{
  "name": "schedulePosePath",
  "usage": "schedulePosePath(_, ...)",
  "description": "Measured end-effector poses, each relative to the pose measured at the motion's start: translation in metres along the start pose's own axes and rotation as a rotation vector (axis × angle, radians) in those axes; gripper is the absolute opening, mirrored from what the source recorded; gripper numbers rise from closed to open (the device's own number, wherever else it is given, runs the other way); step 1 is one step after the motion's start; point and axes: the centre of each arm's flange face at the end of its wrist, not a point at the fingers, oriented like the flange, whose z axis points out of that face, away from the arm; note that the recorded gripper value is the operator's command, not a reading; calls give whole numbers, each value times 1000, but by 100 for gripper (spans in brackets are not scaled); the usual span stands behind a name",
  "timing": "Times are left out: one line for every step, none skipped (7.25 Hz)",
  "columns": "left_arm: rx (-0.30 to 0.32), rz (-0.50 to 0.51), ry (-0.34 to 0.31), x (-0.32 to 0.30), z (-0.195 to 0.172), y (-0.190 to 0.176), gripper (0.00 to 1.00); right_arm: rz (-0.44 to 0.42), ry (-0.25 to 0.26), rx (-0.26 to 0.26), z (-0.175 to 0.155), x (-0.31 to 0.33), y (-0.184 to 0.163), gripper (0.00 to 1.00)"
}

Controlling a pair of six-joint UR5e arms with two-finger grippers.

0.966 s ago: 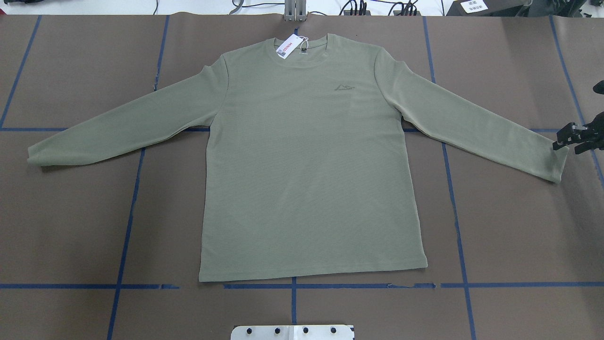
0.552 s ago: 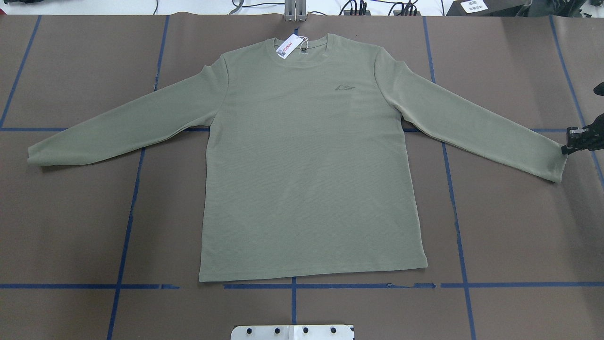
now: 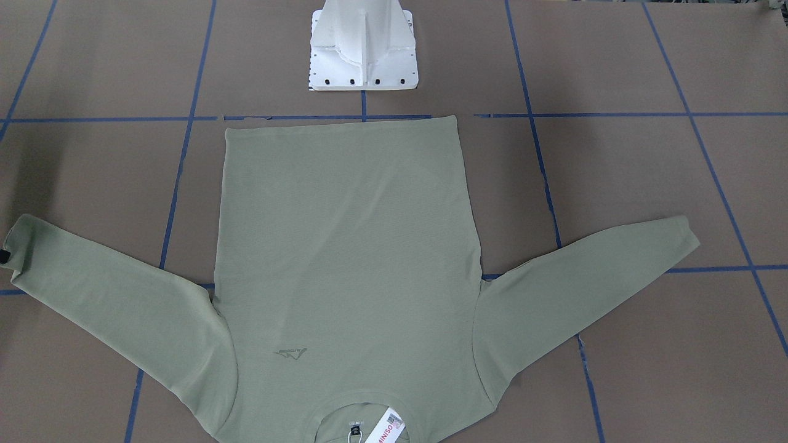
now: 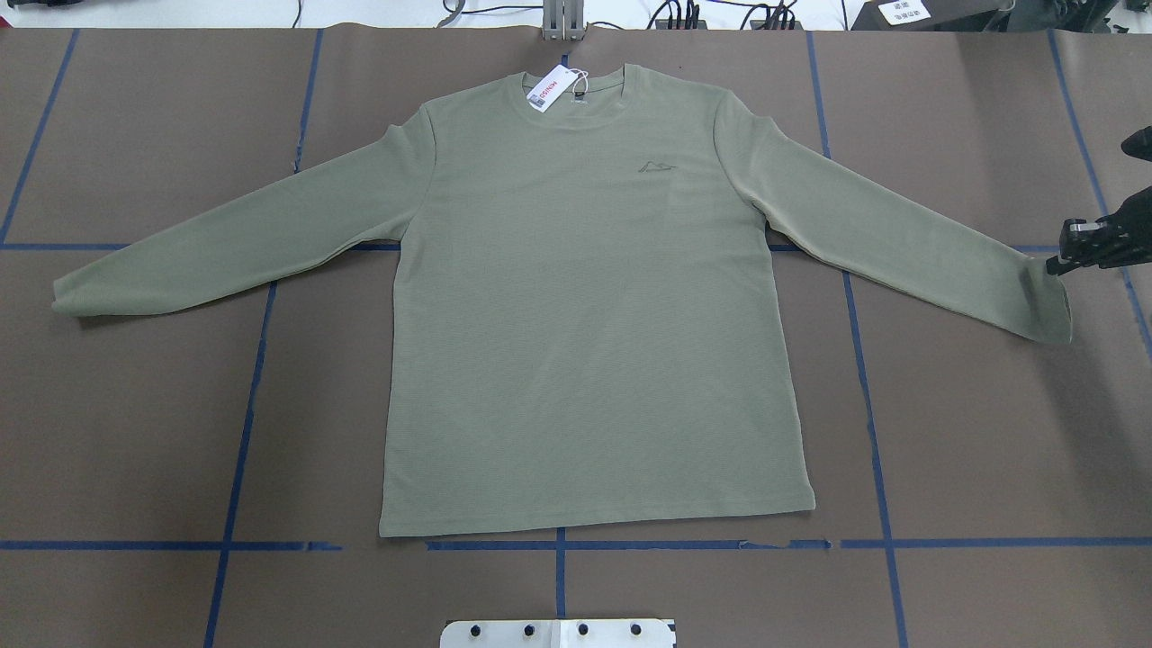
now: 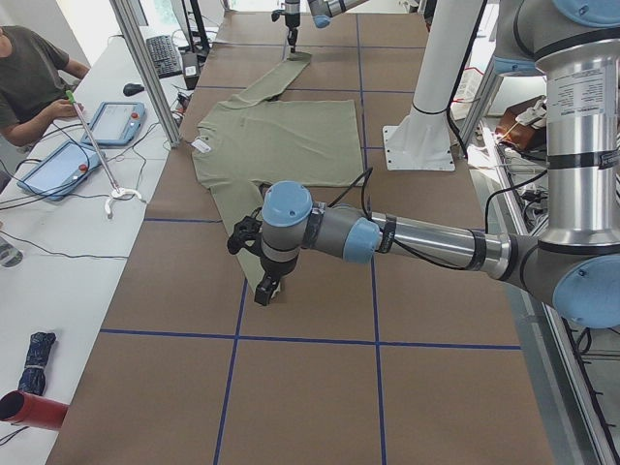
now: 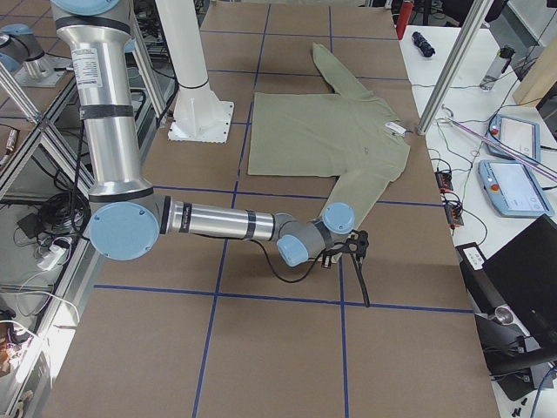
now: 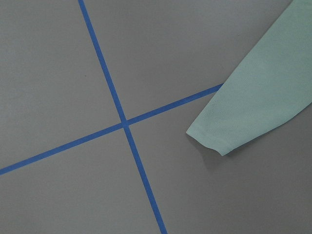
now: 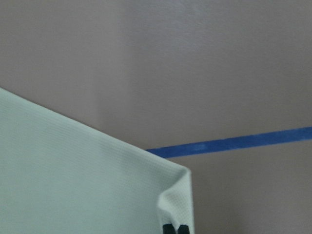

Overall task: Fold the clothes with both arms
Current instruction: 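Grasp the sleeve cuff with the right gripper, then fold the held sleeve across the shirt toward the collar with the right gripper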

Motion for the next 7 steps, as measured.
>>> schedulePosePath(6, 6, -1, 3, -3, -2, 100, 36, -46, 19, -17, -45, 5, 0)
schedulePosePath(9, 8, -1, 4, -4, -3, 100, 81, -97, 24, -27, -106, 11, 0)
schedulePosePath(10, 11, -1, 4, -5, -3, 100, 138, -152, 19, -30, -182, 14, 0)
schedulePosePath(11, 11, -2, 4, -5, -3, 100, 200, -192, 14, -28, -266, 17, 0)
schedulePosePath(11, 12, -2, 5, -5, -4, 100, 255, -206, 29, -28, -362, 21, 0)
schedulePosePath(12, 13, -2, 5, -5, -4, 100, 288, -205, 65, -33, -461, 30, 0)
schedulePosePath(13, 14, -2, 5, -6, -4, 100, 313, -204, 107, -31, -556, 42, 0)
